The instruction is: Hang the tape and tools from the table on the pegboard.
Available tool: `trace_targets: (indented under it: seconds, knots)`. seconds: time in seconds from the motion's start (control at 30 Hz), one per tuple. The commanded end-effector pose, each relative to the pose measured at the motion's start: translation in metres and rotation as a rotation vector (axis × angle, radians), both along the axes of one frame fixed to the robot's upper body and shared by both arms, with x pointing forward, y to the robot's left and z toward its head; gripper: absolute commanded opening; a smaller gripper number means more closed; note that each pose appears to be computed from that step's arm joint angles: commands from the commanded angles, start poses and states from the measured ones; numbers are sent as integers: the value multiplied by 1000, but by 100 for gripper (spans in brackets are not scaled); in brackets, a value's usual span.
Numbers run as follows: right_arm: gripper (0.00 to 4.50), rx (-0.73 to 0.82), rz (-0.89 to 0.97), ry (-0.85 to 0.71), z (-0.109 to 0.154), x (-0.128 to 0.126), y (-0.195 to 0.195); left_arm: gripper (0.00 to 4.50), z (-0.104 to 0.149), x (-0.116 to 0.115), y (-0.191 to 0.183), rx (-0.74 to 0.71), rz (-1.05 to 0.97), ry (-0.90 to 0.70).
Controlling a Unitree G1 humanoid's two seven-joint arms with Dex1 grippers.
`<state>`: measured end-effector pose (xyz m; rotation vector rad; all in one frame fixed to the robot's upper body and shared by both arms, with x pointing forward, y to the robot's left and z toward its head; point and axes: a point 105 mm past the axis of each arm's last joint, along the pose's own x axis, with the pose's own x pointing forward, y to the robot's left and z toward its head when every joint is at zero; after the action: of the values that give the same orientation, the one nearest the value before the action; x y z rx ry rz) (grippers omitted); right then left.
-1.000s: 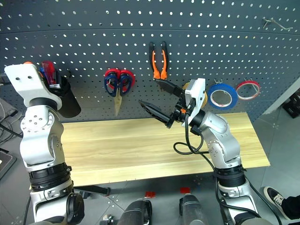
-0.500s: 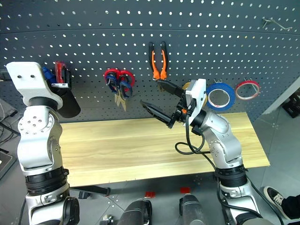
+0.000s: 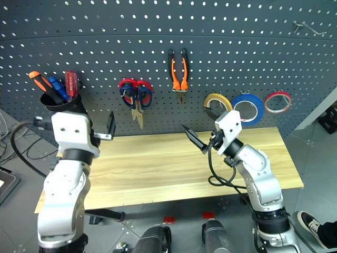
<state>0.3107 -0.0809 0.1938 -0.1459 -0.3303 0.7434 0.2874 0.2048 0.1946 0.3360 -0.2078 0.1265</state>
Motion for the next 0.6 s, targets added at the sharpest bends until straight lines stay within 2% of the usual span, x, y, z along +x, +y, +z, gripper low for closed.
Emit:
trace_targets:
  seconds: [0.03,0.2,0.3,0.6]
  knots:
    - [450,-22,-95,-52,1,-4,-10,447,-9,-10,1,-44,28,8]
    - [450,-108,-312,87,-44,14,-37,447,-70,-6,17,-146,88,202]
    - [450,-162,-412,167,-68,24,-48,447,-93,0,21,-218,74,281]
    - [450,-92,-675,412,-115,39,-82,447,-115,19,3,-286,-57,368]
